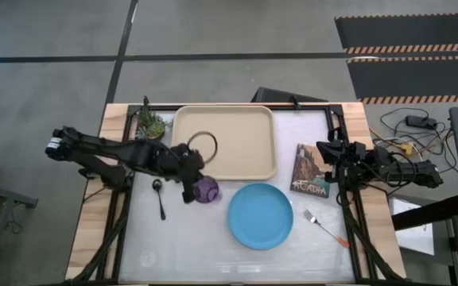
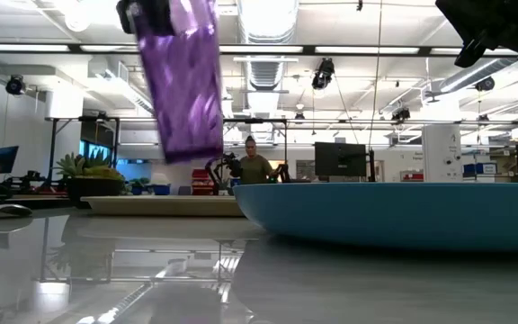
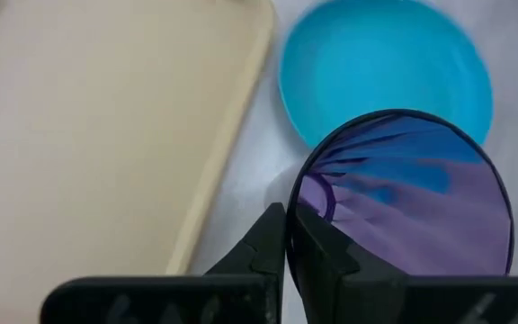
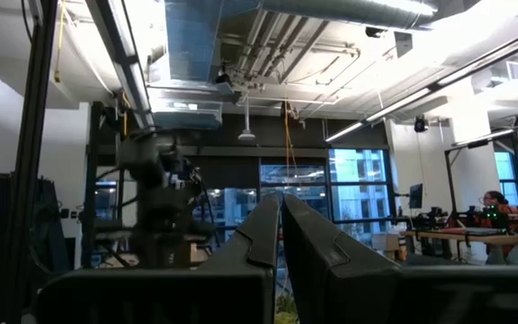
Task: Pick and place plate/cup/fork/spoon on tray
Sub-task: Put the violet cup on the brown tray, then put the orange fork on the brown tray to the bottom right of the violet cup
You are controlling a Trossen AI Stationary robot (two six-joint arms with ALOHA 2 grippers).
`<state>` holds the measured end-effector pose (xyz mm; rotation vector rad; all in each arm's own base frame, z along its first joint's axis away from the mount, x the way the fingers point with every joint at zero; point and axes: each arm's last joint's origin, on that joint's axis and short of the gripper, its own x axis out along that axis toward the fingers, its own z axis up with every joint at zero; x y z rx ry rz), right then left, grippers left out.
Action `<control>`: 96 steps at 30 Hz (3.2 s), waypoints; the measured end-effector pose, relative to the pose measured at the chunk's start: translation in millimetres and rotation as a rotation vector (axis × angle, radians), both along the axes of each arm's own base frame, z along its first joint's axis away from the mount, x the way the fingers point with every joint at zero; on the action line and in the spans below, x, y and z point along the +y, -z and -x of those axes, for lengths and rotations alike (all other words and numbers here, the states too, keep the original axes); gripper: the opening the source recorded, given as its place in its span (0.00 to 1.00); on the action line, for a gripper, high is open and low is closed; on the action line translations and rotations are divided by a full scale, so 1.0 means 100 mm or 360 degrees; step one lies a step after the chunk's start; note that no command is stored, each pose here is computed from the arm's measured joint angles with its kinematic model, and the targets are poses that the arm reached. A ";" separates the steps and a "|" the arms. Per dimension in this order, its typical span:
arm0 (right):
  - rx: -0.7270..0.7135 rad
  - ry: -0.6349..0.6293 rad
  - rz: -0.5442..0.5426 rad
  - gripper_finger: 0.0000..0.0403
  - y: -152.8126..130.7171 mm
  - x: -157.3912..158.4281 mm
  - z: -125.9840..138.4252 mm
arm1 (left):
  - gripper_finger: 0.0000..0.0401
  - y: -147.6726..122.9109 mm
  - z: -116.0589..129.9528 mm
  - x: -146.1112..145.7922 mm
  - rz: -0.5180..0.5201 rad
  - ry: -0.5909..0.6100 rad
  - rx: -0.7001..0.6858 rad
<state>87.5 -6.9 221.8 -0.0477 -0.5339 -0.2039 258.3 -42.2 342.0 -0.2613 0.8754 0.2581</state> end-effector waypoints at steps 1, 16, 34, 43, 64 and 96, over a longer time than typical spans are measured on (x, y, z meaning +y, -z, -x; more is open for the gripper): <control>0.0001 0.0000 0.0000 0.02 0.00 0.00 0.00 | 0.00 -0.04 0.02 0.06 0.0005 -0.0033 -0.0026; -0.0010 -0.0009 -0.0012 0.02 0.00 0.00 0.00 | 0.00 -0.22 0.34 1.37 -0.0099 -0.0700 -0.0092; -0.0004 -0.0007 -0.0010 0.02 0.00 0.00 0.00 | 0.00 0.20 0.68 2.62 -0.0003 -0.1036 0.0172; 0.0013 -0.0007 -0.0010 0.02 0.01 0.00 0.00 | 0.00 0.39 0.63 2.81 0.0009 -0.1022 0.0245; 0.0033 -0.0007 -0.0011 0.02 0.02 0.00 -0.01 | 0.05 0.43 0.62 2.84 0.0003 -0.1002 0.0264; 0.0027 -0.0017 -0.0028 0.02 0.02 0.00 -0.01 | 0.26 0.17 0.73 2.68 -0.0103 -0.0974 0.0152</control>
